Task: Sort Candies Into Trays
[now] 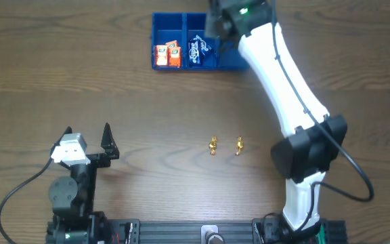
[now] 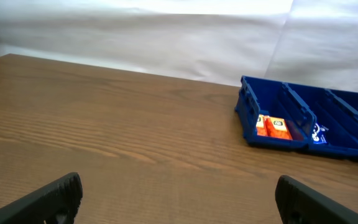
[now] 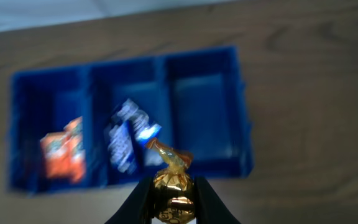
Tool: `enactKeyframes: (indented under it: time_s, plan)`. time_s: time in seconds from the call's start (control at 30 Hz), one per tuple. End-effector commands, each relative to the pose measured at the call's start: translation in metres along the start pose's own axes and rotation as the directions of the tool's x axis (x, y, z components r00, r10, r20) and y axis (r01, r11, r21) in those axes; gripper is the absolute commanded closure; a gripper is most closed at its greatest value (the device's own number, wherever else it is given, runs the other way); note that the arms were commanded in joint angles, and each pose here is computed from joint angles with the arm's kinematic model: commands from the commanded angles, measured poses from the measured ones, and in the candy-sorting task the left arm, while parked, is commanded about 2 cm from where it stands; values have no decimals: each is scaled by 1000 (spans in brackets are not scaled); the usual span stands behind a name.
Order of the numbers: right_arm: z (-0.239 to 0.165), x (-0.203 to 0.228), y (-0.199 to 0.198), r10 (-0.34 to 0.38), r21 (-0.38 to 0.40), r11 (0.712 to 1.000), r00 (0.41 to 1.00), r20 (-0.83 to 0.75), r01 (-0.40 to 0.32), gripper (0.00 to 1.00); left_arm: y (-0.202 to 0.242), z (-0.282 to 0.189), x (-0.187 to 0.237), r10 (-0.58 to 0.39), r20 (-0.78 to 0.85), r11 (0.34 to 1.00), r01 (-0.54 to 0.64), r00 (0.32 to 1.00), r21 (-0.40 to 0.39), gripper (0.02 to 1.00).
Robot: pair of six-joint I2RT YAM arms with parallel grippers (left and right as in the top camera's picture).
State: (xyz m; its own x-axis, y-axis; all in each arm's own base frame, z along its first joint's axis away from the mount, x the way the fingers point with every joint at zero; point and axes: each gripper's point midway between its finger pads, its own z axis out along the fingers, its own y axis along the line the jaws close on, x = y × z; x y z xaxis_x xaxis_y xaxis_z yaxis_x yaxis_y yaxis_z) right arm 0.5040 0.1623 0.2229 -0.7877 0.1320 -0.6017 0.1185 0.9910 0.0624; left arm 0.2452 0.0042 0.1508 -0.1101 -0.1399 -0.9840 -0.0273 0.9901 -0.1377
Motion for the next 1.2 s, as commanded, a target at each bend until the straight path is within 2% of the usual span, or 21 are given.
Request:
enactKeyframes:
  time_s: [0.03,0.3,0.63,0.73,0.77,0.83,0.97,1.2]
  plan:
    - [47,-5,-21,-55,37,998,998,-9,56,844,1,1,16,13,-53,1000,-13,999,4,20]
    - [105,13,-32,-40,61,997,997,-73,44,842,1,1,16,13,-53,1000,-13,999,4,20]
    - [116,22,-32,-44,67,996,994,-102,51,831,1,1,16,13,-53,1000,-13,999,4,20]
    - [116,26,-34,-47,71,996,992,-114,56,680,1,1,16,13,-53,1000,-13,999,4,20]
    - [116,26,-34,-48,72,996,992,-117,56,595,1,1,16,13,-53,1000,-13,999,4,20]
    - [116,27,-34,-57,71,995,991,-118,66,218,1,1,16,13,-53,1000,-13,999,4,20]
    - [109,22,-28,-75,58,995,992,-102,81,119,1,1,16,13,-53,1000,-13,999,4,23]
    - [57,8,-30,-66,24,997,997,-49,67,64,1,1,16,13,-53,1000,-13,999,4,20]
